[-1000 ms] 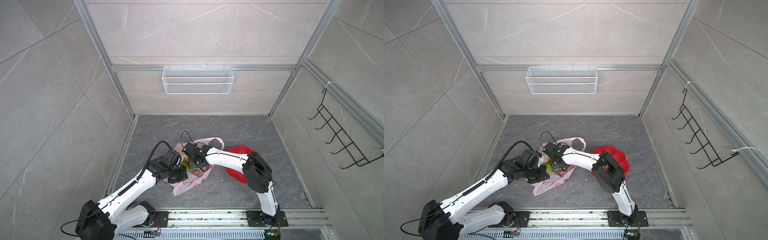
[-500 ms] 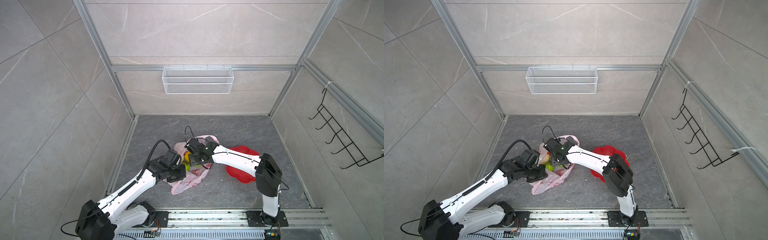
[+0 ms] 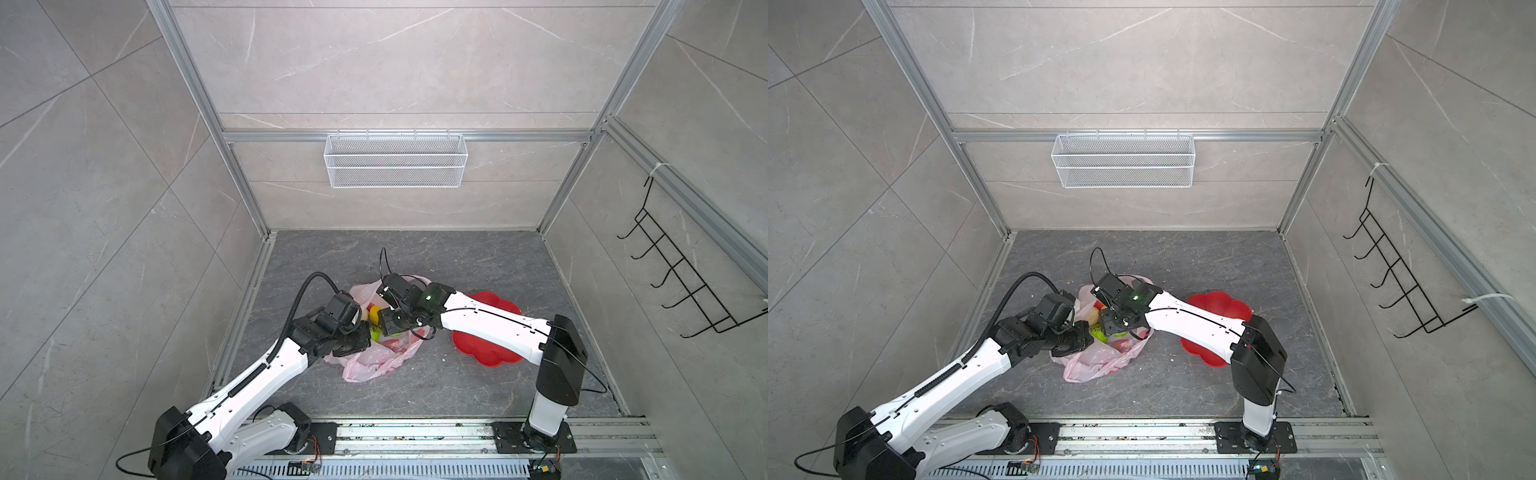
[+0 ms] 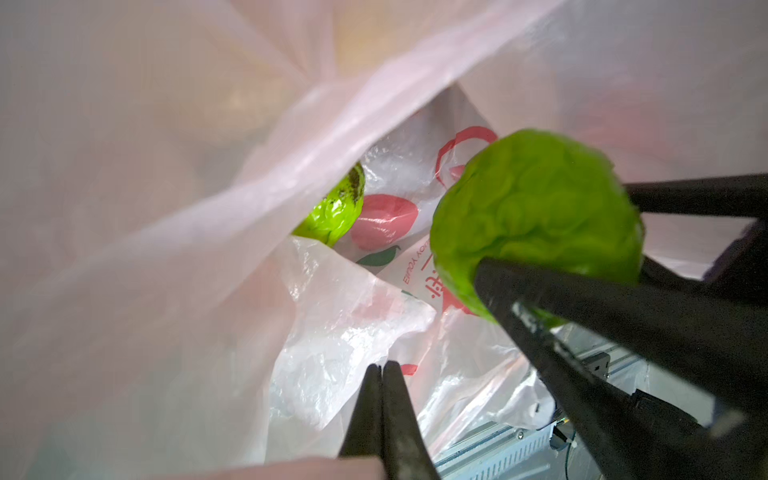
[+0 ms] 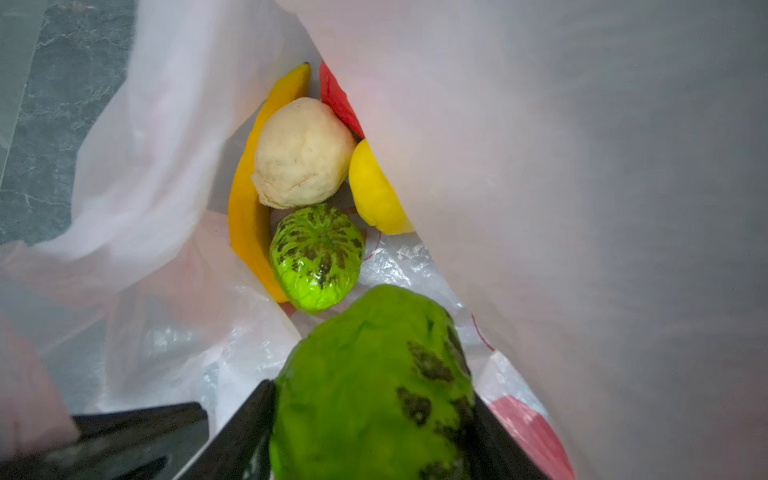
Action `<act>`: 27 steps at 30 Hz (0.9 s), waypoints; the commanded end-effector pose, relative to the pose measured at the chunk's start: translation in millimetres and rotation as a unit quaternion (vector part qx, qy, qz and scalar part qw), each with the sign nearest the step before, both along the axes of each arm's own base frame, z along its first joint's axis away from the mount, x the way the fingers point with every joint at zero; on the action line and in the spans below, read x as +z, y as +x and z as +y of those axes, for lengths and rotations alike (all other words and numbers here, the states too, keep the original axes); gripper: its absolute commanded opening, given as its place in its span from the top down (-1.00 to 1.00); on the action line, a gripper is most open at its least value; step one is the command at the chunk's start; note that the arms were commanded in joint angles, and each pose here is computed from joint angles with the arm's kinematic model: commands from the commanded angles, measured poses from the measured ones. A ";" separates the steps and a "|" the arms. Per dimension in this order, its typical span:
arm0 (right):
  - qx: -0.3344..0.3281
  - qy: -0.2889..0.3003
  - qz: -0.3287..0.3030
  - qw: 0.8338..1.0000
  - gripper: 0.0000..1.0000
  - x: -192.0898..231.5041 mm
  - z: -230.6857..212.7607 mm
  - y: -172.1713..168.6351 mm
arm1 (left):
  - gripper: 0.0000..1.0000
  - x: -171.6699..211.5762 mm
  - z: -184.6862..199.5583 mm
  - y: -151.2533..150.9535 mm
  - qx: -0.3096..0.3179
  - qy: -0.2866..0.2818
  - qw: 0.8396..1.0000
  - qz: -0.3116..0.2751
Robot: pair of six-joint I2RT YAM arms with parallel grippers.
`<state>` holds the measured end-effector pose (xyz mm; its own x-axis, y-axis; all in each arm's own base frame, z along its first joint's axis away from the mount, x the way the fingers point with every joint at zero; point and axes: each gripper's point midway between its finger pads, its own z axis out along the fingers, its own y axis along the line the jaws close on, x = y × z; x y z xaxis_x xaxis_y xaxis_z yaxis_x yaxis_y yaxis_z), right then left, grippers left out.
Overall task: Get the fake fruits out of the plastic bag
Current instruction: 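Close the right gripper on the smooth green fruit inside the bag, then lift the green fruit out of the bag and carry it over the red plate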
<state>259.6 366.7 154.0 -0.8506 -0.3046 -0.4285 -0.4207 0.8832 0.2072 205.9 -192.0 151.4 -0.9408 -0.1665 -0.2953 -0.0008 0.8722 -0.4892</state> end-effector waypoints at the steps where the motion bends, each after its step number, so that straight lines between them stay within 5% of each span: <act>1: 0.025 -0.007 0.008 1.000 0.31 8.7 -9.7 -15.1 | 1.00 23.6 -1.3 11.5 0.010 -0.004 0.999 -0.033; 18: 0.034 0.067 -0.077 0.994 0.34 131.1 -24.3 -10.2 | 1.00 20.9 -2.9 14.0 0.007 0.000 0.999 -0.032; 27: -0.042 0.094 -0.159 0.982 0.39 200.5 -86.9 22.6 | 1.00 18.6 -3.3 12.1 0.003 0.000 1.000 -0.031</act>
<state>275.7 311.1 336.4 -0.7118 -0.1506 -0.6861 -0.4549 0.8430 0.2870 218.0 -194.3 166.0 -0.9239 -0.1829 -0.3360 0.0048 0.8726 -0.4884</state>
